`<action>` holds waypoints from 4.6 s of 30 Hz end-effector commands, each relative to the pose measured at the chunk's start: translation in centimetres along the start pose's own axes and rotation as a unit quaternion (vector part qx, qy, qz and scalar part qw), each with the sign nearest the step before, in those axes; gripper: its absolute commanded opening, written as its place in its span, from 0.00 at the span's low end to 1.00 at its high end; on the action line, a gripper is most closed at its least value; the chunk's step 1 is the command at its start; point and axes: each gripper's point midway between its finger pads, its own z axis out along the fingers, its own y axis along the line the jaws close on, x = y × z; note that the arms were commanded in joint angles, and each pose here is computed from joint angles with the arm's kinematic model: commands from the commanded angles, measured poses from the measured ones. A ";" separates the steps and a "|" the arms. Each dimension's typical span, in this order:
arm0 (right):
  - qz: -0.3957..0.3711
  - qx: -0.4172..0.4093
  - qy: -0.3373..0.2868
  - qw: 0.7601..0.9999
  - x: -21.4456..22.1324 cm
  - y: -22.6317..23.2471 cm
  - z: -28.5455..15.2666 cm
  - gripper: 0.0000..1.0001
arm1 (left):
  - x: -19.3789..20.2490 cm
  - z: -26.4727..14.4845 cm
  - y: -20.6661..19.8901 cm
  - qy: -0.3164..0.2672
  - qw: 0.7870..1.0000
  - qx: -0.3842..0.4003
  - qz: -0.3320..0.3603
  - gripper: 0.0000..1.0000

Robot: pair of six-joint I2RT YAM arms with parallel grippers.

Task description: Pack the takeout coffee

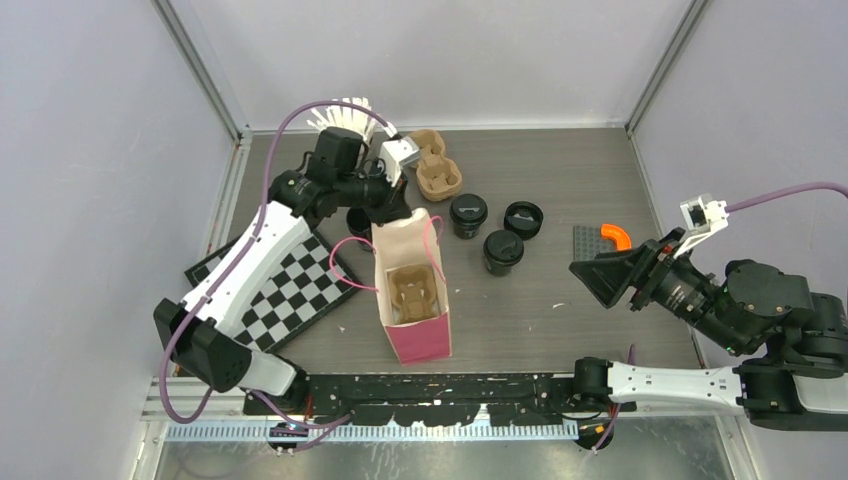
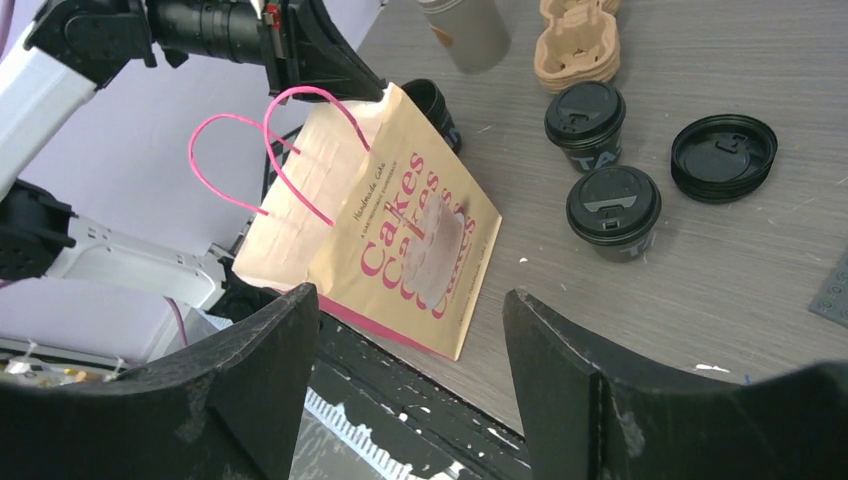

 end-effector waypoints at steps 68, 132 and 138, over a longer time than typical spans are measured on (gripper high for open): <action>0.104 0.225 0.291 0.924 10.8 3.3 15.3 0.00 | 2.3 -10.0 -0.4 -0.138 0.849 -0.239 -0.451 0.12; -0.105 0.220 0.385 0.890 13.8 -18.6 24.5 0.90 | 5.2 -12.0 -4.2 0.013 0.929 -0.191 -0.318 0.00; -0.115 0.218 0.396 0.885 14.4 -19.1 24.8 0.90 | 6.6 -12.6 -4.1 0.025 0.919 -0.215 -0.329 0.00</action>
